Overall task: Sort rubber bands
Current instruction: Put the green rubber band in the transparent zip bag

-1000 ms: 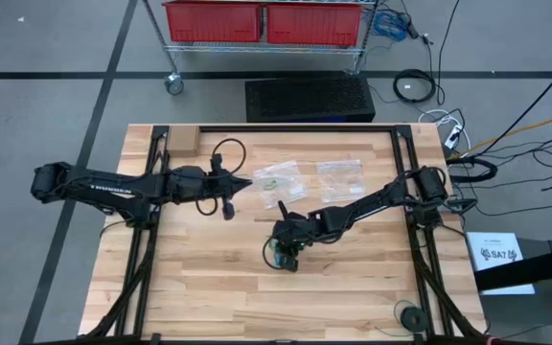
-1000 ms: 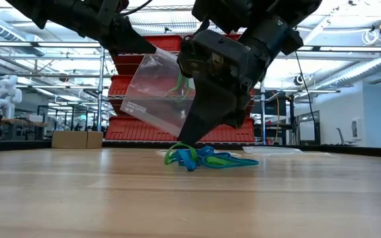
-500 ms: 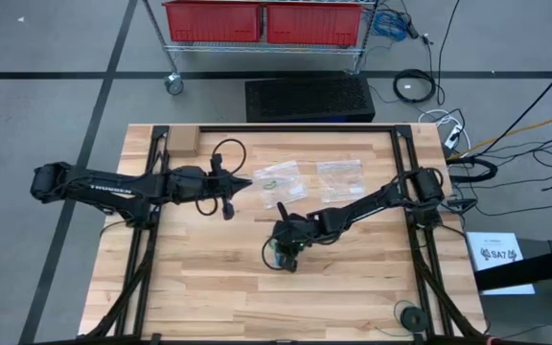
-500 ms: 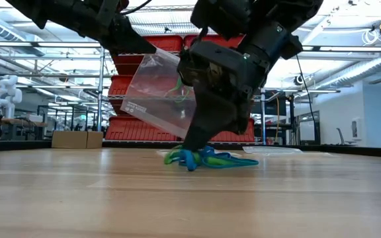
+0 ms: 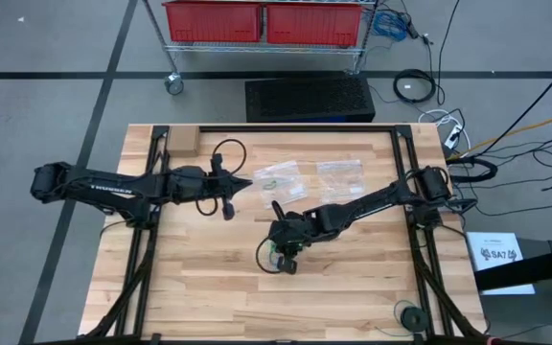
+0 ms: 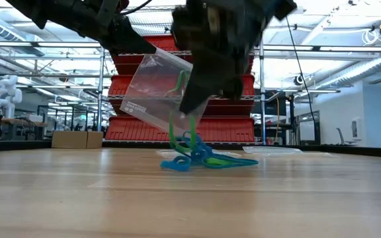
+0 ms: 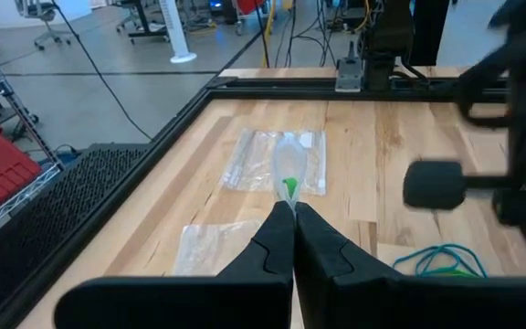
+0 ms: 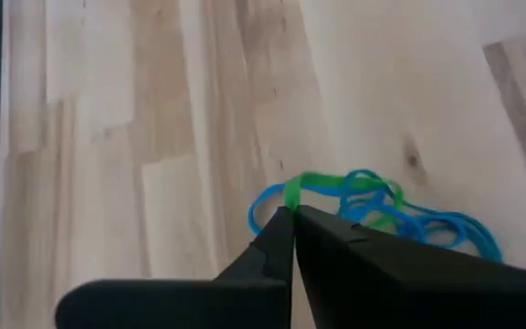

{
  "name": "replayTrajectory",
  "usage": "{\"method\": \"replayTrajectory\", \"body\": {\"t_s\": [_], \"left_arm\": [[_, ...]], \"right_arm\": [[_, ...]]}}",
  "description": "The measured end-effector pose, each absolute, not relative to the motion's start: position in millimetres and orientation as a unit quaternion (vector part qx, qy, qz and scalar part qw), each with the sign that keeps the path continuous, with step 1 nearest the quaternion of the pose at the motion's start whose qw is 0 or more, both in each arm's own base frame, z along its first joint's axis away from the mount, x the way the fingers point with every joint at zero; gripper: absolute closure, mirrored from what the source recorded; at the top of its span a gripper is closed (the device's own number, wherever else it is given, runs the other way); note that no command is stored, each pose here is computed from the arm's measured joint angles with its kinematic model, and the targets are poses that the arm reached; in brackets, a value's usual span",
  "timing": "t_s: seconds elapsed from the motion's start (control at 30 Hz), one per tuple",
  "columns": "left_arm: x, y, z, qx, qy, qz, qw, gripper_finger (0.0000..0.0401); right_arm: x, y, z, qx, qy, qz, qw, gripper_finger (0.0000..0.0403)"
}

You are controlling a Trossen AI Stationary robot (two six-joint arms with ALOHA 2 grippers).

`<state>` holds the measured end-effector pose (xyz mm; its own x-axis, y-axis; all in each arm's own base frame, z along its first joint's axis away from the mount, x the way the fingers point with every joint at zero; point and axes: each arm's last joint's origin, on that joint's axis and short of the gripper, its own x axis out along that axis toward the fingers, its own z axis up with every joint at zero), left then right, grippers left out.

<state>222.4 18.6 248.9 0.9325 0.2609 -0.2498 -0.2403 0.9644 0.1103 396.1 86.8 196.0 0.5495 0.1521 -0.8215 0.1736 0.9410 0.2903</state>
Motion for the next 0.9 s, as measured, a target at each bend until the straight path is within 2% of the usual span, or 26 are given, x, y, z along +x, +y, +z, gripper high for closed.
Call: {"method": "replayTrajectory", "body": {"t_s": [0.37,0.73,0.9], "left_arm": [[222.5,17.9,248.7,0.037,0.132,0.115,0.984,0.0401],[223.3,12.3,248.5,0.036,0.13,0.02,0.991,0.0401],[223.4,10.8,248.6,0.043,0.129,-0.006,0.991,0.0401]], "right_arm": [[407.4,90.5,269.1,0.143,0.48,0.047,0.864,0.0403],[395.3,73.1,355.4,0.043,0.469,0.003,0.882,0.0403],[388.2,60.1,380.0,0.031,0.462,-0.014,0.886,0.0403]]}}
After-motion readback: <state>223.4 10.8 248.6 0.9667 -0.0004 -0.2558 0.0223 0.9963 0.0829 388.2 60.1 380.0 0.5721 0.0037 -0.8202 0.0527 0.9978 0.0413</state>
